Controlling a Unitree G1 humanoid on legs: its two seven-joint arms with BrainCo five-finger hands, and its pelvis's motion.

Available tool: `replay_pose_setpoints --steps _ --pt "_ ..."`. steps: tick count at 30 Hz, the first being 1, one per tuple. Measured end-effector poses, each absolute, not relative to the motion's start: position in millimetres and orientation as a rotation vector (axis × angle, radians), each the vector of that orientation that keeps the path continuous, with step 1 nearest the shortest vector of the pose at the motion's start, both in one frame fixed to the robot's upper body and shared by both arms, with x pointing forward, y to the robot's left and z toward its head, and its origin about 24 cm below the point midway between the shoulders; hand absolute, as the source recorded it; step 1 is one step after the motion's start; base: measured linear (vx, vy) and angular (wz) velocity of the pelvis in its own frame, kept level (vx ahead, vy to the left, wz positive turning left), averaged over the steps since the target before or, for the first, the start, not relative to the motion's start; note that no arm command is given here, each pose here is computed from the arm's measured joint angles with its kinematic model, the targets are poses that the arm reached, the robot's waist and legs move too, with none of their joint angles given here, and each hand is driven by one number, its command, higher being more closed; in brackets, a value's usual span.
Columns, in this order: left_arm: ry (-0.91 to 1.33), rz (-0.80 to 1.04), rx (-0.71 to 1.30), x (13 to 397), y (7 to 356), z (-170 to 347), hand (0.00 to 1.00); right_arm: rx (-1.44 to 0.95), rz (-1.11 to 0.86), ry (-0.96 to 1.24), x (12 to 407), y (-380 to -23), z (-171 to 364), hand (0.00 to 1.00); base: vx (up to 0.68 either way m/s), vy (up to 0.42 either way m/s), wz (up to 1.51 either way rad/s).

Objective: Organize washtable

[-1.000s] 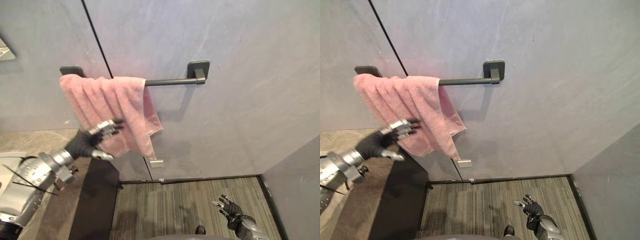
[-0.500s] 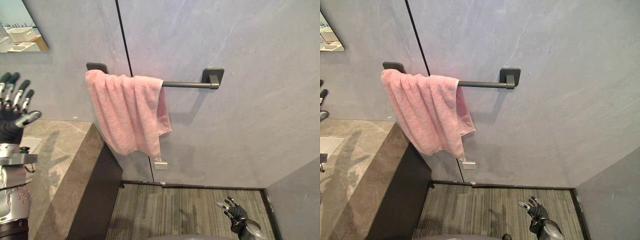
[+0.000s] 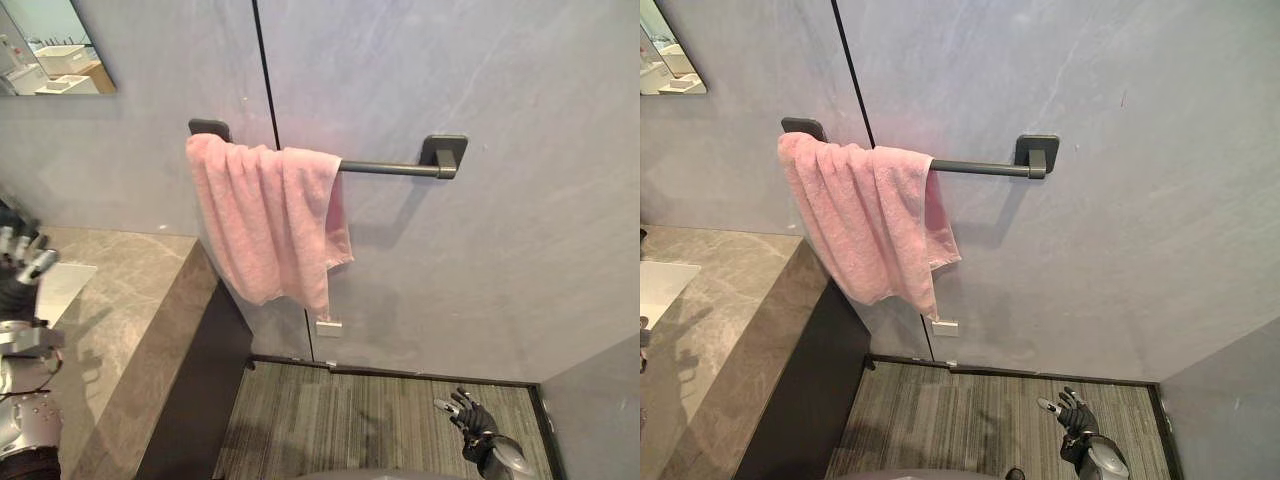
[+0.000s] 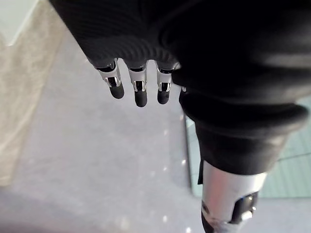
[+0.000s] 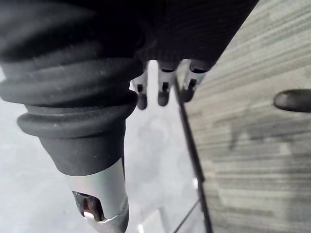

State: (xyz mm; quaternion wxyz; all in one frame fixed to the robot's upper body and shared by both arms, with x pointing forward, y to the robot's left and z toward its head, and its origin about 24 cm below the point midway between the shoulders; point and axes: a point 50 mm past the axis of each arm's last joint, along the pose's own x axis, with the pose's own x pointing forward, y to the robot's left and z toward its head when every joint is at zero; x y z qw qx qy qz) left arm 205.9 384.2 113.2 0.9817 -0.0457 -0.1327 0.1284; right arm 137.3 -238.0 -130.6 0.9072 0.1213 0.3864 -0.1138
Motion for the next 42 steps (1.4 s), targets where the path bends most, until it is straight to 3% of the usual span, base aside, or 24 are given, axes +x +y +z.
replay_pose_setpoints --steps 5,15,38,39,42 --pt "-0.121 0.077 -0.009 225 364 106 0.00 0.231 -0.181 0.794 141 -235 -129 0.00 0.00 -0.001 -0.08" --pt "-0.076 -0.100 0.078 252 339 114 0.00 0.214 -0.141 0.792 148 -230 -127 0.00 0.02 -0.008 -0.12" --pt "-0.096 -0.046 0.119 259 338 120 0.00 0.216 -0.100 0.740 158 -223 -119 0.00 -0.02 -0.013 -0.06" --pt "-0.092 -0.046 0.123 259 337 119 1.00 0.216 -0.100 0.741 158 -223 -119 0.00 0.00 0.000 0.00" --pt "-0.077 -0.043 0.139 258 338 116 1.00 0.216 -0.100 0.745 157 -223 -120 0.00 -0.03 -0.010 -0.01"
